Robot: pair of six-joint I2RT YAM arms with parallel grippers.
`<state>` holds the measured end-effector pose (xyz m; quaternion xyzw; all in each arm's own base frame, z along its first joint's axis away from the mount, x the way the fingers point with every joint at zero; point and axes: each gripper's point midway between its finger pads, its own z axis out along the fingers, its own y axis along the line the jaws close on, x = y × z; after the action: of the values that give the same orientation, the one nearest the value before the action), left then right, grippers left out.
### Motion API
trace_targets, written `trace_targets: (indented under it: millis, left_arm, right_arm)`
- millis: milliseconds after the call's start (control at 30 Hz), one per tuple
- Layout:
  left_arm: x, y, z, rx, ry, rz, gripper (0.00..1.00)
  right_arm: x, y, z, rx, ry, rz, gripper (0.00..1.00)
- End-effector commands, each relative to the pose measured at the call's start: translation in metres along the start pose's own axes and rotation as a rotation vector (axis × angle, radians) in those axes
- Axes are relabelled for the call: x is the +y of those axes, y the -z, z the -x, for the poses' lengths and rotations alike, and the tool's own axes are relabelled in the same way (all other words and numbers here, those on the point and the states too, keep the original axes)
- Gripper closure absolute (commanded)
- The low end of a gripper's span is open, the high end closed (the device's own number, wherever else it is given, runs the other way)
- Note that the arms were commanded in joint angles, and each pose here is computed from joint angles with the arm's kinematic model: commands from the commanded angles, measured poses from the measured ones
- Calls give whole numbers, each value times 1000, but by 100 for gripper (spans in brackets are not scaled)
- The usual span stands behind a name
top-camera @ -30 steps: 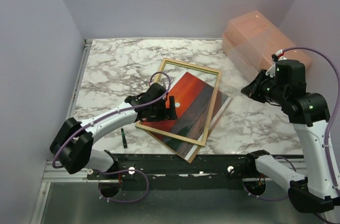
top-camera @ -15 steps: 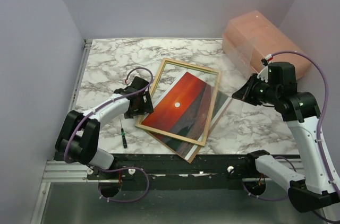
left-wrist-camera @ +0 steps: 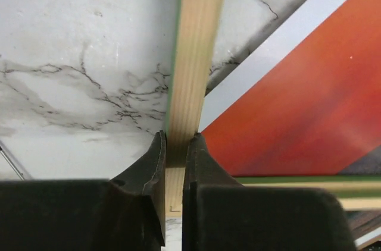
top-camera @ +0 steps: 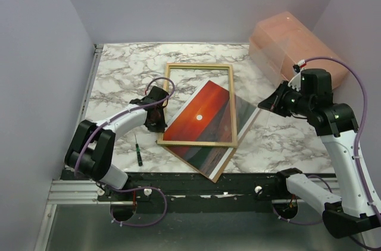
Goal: Put the photo into the frame
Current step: Adjust the photo frame at the center of the board.
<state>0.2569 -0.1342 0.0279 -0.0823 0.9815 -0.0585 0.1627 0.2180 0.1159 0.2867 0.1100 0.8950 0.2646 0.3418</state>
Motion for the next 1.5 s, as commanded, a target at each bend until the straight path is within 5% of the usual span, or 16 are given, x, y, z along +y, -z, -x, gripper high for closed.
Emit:
trace_targets:
  millis: [0,400,900,1133,1467]
  left_arm:
    - [-4,15,-3,-36,49,-46,99]
    - [-31,64,-35,-102,-36,-148,100]
    - [-47,33,-96,-3,-49,-112,100]
    - [-46,36,-101,-4,-46,-109,26]
    - [-44,31,-93,-21,0,-132,25]
  right_arm:
    - [12,3,-1,-2,-7,66,99]
    - [20,3,-5,7,-19,118,99]
    - [34,-12,-9,25,-16,240,99]
    - [40,-23,-4,26,-1,284,99]
    - [34,-35,22,-38,-2,202,100]
